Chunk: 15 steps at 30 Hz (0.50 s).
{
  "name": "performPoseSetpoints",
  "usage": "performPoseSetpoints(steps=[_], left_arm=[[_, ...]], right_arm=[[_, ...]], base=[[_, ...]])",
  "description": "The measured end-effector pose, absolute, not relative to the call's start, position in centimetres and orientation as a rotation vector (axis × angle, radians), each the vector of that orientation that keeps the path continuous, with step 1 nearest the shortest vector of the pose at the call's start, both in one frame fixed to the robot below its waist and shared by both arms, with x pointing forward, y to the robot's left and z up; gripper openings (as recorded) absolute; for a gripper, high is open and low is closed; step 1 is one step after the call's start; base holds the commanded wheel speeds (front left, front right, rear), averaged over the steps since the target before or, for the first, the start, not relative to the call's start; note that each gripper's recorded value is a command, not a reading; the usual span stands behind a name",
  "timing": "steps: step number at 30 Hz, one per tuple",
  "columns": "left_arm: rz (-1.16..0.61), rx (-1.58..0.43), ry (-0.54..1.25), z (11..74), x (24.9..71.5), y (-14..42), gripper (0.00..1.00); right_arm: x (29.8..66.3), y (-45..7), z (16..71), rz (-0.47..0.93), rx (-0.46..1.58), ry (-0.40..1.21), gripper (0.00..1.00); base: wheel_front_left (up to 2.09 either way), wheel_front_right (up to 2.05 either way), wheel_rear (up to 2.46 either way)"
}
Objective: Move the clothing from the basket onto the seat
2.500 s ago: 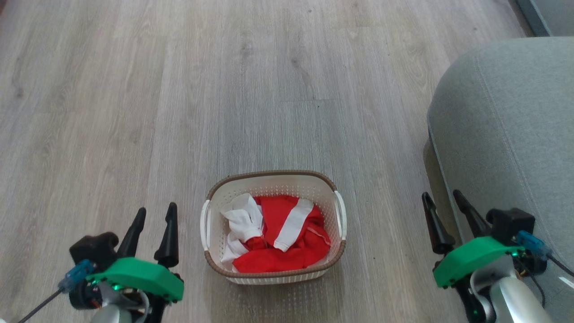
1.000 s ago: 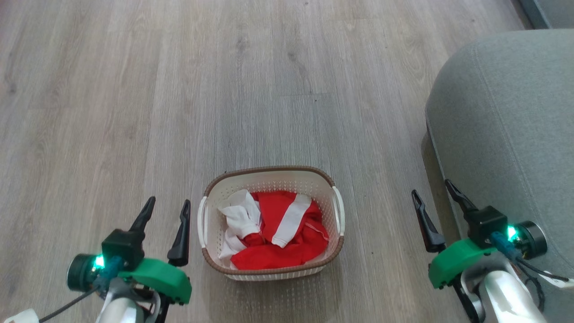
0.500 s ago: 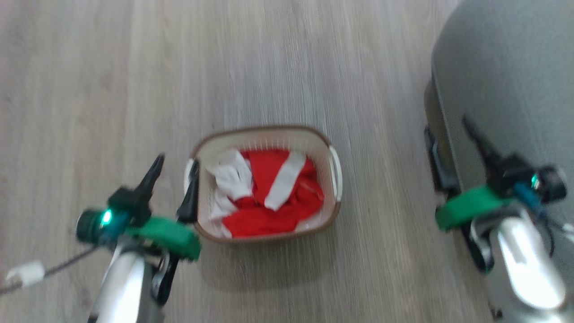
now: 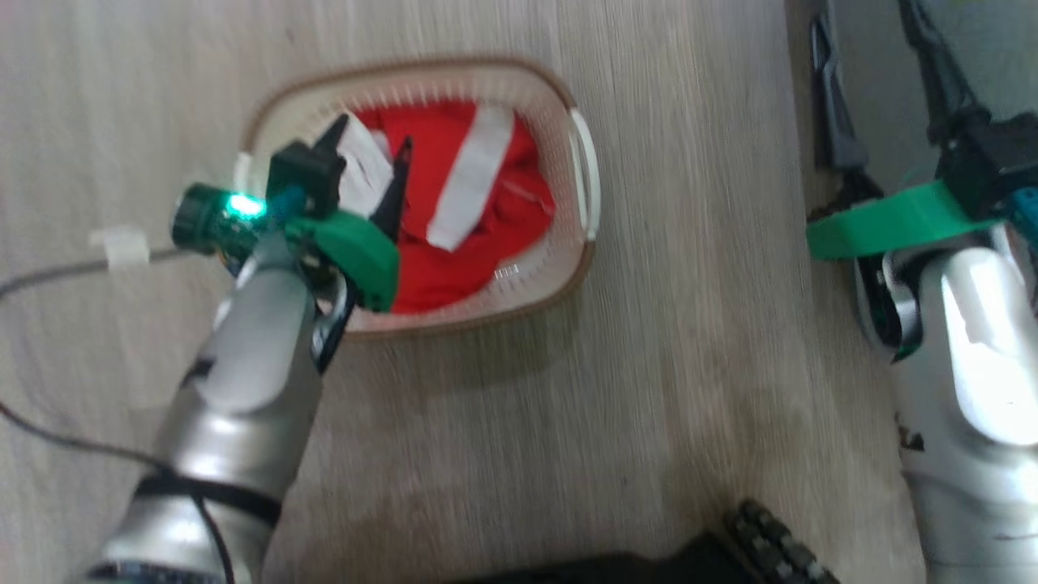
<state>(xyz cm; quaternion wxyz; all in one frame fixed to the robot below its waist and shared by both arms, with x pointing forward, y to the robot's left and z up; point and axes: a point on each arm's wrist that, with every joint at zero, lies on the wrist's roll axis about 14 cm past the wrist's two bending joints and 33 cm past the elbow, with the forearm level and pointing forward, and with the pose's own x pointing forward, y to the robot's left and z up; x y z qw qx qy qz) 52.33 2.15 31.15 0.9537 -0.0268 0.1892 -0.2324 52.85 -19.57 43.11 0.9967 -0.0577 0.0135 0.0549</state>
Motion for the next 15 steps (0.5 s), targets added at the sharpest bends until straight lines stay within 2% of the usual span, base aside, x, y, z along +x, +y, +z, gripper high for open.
performPoseSetpoints(steps=[8, 15], left_arm=[[-0.493, -0.007, 0.646, 21.1, 52.4, 0.6, 1.00], [-0.494, 0.029, 0.734, 16.0, 54.1, -0.5, 1.00]], right_arm=[[53.7, -20.0, 38.7, 0.094, -0.098, 0.095, 1.00], [53.8, -21.1, 36.9, 0.081, -0.129, 0.123, 1.00]], base=[[0.00, 0.00, 0.00], [0.00, 0.00, 0.00]])
